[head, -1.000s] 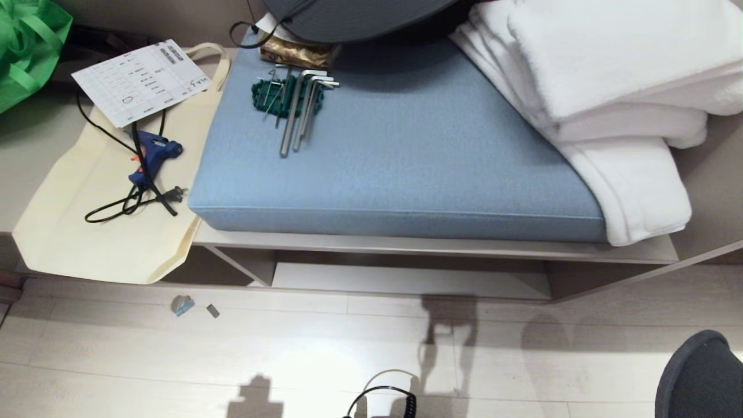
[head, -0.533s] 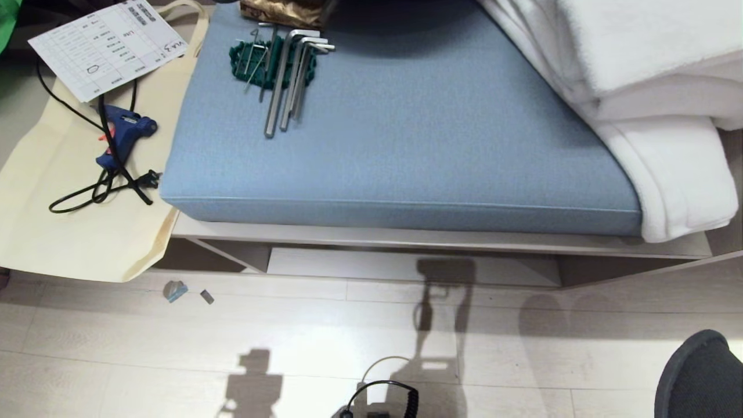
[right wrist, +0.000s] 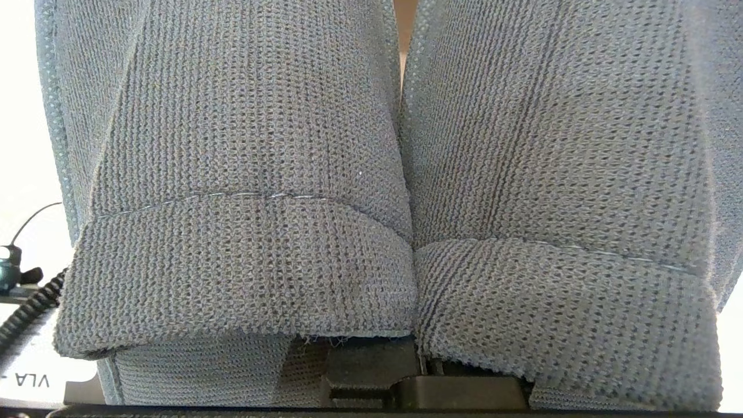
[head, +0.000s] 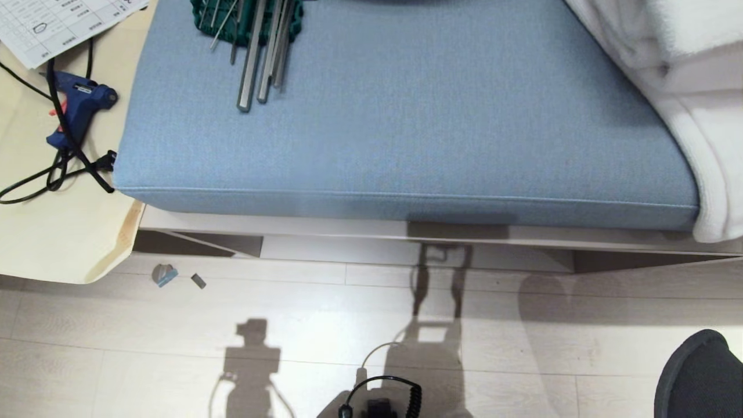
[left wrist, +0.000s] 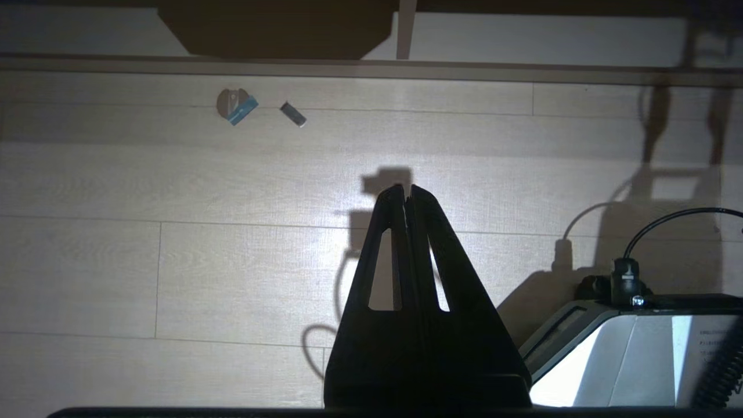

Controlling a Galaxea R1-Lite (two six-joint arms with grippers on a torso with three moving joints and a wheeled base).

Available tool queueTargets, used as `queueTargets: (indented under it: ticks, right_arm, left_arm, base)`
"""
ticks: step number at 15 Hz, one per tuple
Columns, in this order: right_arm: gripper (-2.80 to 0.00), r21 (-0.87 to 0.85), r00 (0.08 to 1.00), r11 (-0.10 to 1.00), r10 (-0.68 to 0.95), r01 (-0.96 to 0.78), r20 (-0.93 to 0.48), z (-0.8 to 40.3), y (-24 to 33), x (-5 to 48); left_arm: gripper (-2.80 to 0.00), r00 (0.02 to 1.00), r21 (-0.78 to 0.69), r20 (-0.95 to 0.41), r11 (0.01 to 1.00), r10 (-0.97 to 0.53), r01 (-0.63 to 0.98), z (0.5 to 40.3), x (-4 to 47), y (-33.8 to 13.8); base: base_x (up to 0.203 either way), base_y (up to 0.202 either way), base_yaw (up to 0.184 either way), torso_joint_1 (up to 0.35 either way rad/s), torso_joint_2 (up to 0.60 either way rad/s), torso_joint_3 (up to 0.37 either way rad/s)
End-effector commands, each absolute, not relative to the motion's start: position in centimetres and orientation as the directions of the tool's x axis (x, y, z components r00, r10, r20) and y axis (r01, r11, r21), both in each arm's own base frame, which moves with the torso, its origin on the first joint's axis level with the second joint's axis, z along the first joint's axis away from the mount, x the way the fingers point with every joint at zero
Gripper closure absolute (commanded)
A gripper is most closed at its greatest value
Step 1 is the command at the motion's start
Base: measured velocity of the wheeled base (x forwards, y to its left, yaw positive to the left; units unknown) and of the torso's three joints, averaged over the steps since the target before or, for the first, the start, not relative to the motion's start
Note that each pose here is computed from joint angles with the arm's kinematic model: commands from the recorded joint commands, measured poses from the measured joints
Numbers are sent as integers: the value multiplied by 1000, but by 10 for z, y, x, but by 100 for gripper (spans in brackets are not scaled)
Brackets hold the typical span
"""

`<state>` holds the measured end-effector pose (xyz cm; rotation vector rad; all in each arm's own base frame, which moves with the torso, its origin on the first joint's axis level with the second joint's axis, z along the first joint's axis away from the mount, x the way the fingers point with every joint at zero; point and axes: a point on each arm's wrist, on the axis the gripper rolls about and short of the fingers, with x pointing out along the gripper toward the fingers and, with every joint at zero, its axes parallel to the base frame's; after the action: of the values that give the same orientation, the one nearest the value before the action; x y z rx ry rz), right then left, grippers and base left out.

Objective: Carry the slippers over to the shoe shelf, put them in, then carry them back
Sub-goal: Place the slippers into the shoe cabinet

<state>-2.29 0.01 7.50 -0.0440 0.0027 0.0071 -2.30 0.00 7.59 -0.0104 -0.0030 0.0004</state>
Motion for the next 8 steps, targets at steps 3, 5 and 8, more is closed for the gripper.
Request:
queueTargets:
  ticks: [3, 5, 8]
  right_arm:
    - [0, -44, 1000, 999, 8, -8, -6, 75, 0, -23]
    - [0, -44, 1000, 999, 8, -8, -6, 75, 0, -23]
    - [0, -44, 1000, 999, 7, -7, -6, 75, 0, -23]
  left_arm:
    - [0, 1000, -11, 2, 1000, 2, -2, 76, -23, 0]
    - [0, 1000, -11, 2, 1000, 2, -2, 76, -23, 0]
    - [0, 1000, -11, 2, 1000, 2, -2, 76, -23, 0]
  base:
    - [0, 0, 0, 5, 4, -200]
    - [0, 0, 0, 7, 6, -198]
    - [0, 0, 0, 3, 3, -197]
